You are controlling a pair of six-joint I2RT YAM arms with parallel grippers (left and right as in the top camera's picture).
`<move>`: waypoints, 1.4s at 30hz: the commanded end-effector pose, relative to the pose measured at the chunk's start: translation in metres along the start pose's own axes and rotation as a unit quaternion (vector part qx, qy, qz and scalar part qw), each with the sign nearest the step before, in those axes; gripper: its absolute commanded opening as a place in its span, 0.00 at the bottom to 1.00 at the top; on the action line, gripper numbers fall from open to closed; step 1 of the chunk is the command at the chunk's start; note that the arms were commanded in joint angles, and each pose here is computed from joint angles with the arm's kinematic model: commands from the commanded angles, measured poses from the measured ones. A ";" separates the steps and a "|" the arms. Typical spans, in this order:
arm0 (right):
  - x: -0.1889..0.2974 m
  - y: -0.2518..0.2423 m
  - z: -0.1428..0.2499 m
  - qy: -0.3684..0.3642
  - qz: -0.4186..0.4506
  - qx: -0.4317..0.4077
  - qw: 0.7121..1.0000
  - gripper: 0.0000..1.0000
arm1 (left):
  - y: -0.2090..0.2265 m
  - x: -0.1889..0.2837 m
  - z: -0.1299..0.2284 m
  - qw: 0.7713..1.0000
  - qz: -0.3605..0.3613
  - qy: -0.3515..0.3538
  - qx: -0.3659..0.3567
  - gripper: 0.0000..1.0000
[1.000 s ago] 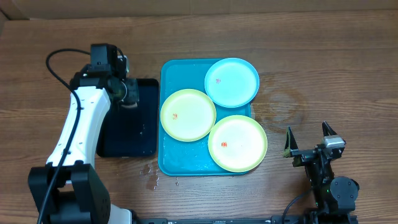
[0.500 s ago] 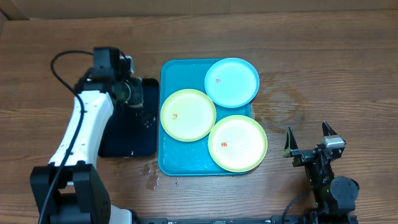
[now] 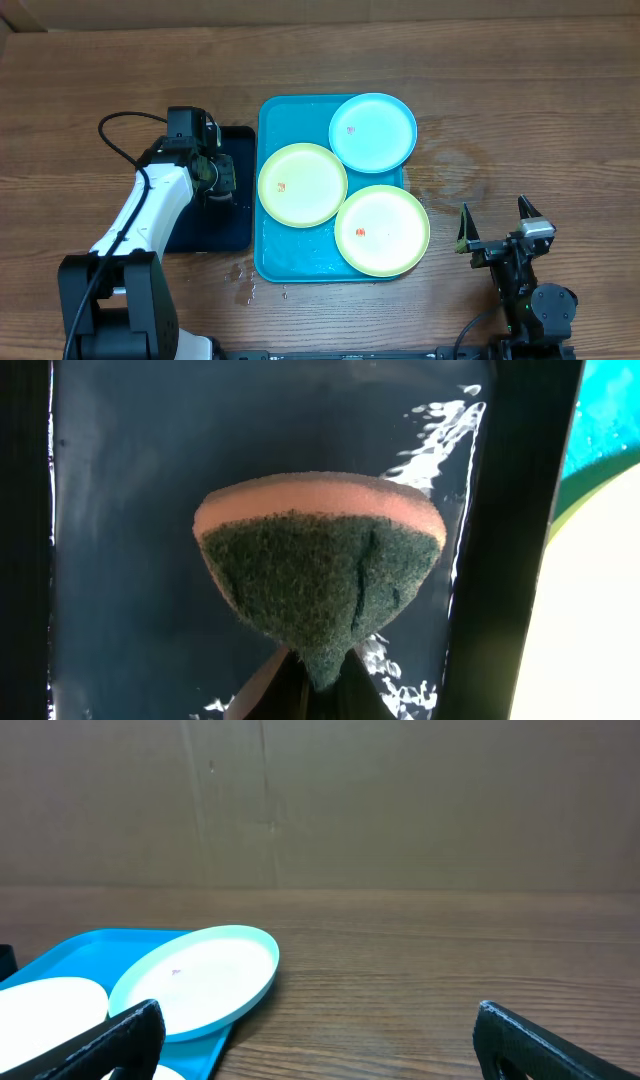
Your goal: Clean dirty plates on tray and stack at the side
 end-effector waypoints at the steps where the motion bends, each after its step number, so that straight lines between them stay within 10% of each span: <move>1: 0.000 -0.001 0.003 0.000 0.003 0.001 1.000 1.00 | 0.001 -0.002 0.000 1.000 -0.010 0.002 0.007 0.04; 42: 0.000 0.000 0.003 0.001 0.000 0.001 1.000 1.00 | 0.002 -0.003 0.000 1.000 -0.017 0.000 0.007 0.04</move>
Point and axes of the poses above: each gripper's point midway between its finger pads, its own x axis back along the fingers, its own y axis along the line the jaws close on, z = x × y, the point moved 7 cm from there along x, back along the fingers, and after that the axes turned 7 degrees about -x, right-handed, at the moved point
